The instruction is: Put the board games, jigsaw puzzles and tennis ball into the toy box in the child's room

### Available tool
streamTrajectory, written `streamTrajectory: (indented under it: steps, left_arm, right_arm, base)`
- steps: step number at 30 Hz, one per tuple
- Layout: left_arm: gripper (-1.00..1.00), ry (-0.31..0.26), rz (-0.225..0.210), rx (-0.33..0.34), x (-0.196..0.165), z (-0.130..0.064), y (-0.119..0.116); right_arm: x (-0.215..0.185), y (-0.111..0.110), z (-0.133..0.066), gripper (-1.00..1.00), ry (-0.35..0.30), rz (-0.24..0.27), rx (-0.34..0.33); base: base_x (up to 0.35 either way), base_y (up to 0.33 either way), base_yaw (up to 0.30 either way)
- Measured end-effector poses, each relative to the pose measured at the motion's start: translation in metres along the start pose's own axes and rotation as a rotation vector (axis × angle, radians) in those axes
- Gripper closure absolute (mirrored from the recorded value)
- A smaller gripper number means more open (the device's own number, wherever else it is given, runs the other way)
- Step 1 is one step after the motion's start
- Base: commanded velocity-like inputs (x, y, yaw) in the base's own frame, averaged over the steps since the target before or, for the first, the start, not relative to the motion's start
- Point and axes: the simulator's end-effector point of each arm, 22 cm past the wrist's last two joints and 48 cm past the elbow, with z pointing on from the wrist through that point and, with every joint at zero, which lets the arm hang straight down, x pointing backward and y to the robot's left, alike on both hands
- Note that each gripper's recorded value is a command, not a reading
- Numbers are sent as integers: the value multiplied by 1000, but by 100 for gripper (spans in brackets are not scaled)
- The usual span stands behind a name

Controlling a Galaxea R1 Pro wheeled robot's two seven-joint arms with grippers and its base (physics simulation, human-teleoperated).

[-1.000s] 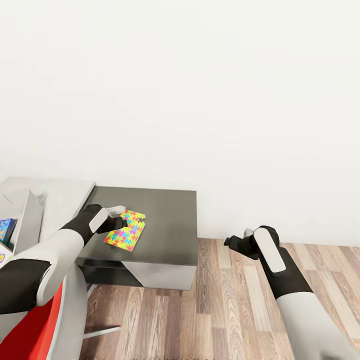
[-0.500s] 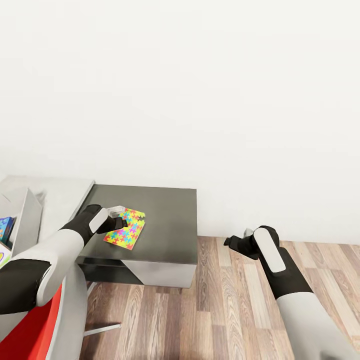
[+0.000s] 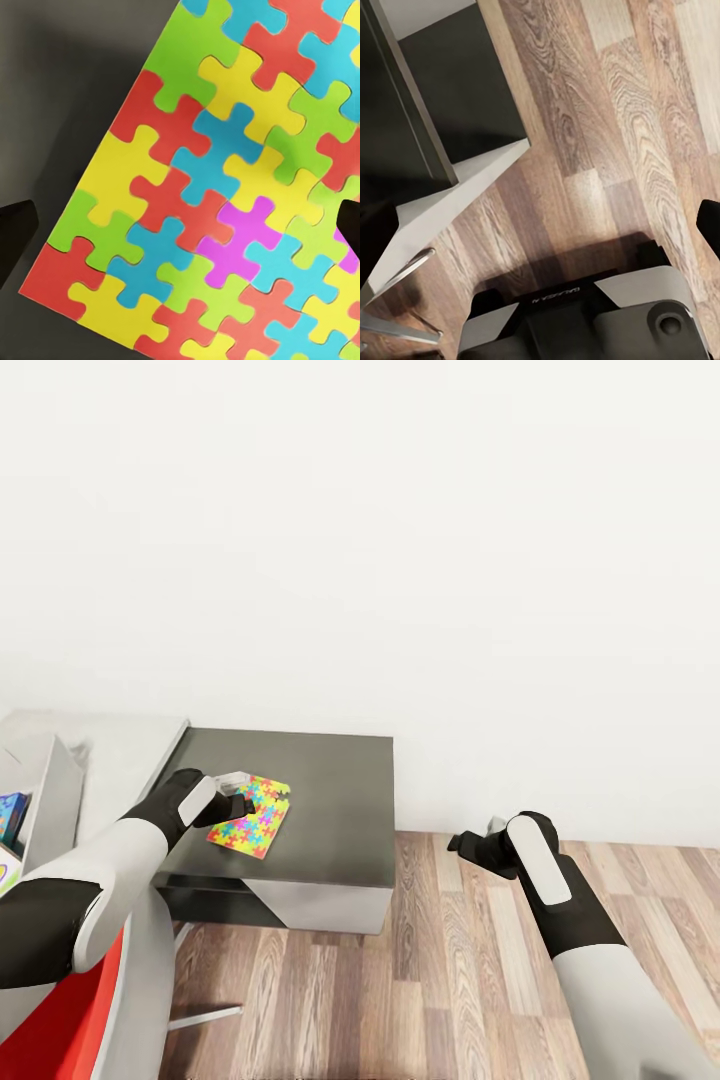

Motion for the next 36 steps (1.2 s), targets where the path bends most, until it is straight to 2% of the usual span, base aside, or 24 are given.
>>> streamTrajectory:
  steps: [28,34,36]
  left_arm:
    - [-100,-25,1,21,-9,6,-9]
    - [-100,-31,9,17,-10,6,-9]
    - [-100,-40,31,0,-13,6,-5]
  right_arm:
    - [10,-3,14,-100,27,0,10]
    - [10,-3,14,-100,28,0,10]
    - [10,-3,15,-100,28,0,10]
  base:
    - [0,0,0]
    - [0,-21,0]
    - [0,-174,0]
